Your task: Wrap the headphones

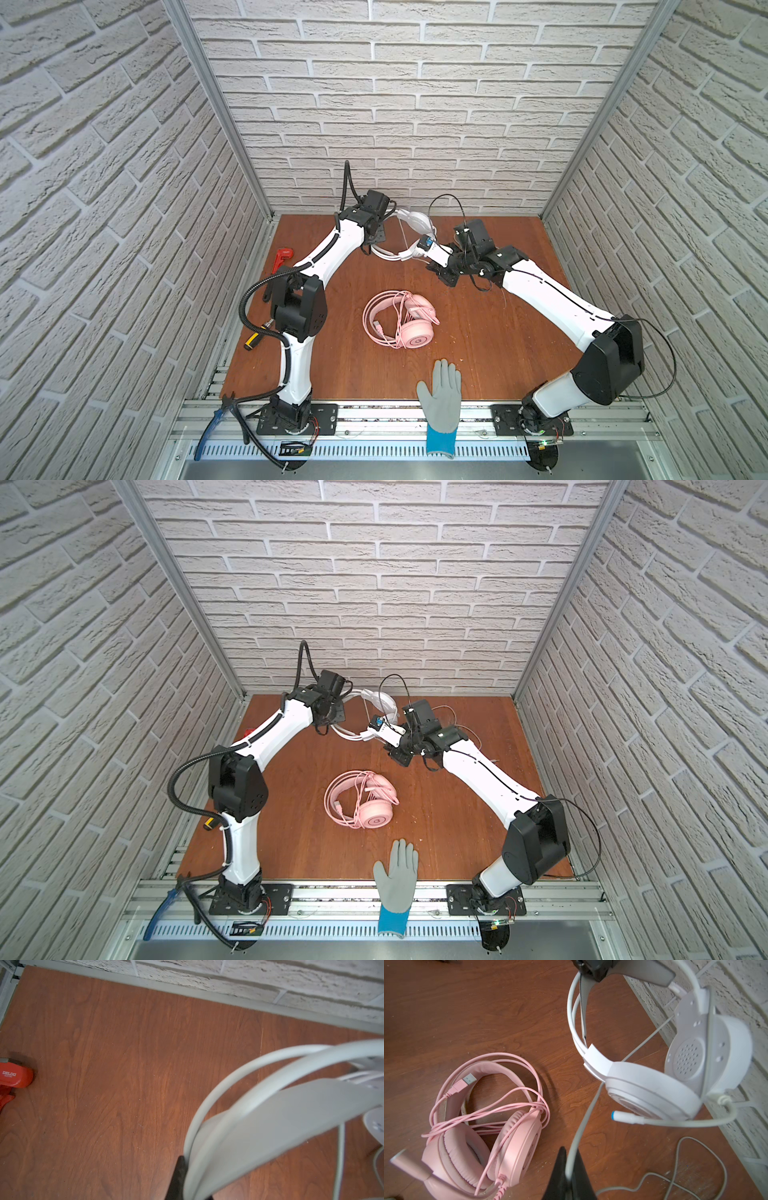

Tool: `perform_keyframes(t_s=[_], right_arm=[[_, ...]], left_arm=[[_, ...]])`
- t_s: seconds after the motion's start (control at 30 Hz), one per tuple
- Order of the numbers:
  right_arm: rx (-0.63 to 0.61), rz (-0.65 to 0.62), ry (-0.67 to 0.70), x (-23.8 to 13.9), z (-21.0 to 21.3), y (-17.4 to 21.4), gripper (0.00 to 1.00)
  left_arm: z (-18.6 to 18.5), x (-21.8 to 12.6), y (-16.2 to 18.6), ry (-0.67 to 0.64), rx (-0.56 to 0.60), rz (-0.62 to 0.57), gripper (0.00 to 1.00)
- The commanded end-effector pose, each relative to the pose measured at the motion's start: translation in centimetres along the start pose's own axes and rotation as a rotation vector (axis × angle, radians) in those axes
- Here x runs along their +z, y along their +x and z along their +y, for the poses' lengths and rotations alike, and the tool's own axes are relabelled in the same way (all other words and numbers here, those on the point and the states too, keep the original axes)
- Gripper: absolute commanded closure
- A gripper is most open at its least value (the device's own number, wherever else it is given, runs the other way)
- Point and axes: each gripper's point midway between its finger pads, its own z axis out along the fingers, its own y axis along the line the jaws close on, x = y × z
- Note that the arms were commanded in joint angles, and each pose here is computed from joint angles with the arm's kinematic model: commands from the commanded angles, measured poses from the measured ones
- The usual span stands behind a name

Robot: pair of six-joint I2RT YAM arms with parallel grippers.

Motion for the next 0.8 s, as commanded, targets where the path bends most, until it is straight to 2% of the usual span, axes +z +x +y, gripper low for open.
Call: perform_keyframes(t_s=[0.0, 0.17, 0.47, 0.77], right_arm=[[-0.104, 0.024, 0.006, -1.0, 0.1, -0.8, 0.94], [-0.149, 0.024, 0.049, -1.1, -0.9, -1.9, 0.94], [-0.203, -0.004, 0.034, -0.9, -1.0, -3.6, 0.94], [-0.247, 0.045, 0.236, -0.8, -5.3, -4.3, 0.94]], left_arm=[[-0.4, -0.6, -1.3, -0.03, 0.08, -0.032, 1.0], [-1.9, -0.3, -0.6, 0.007, 0.185, 0.012, 1.0], [-3.0, 0.0, 0.3, 0.051, 0.261, 0.047, 1.0], [-4.4, -0.5, 1.9, 0.138, 0.441, 0.098, 1.0]])
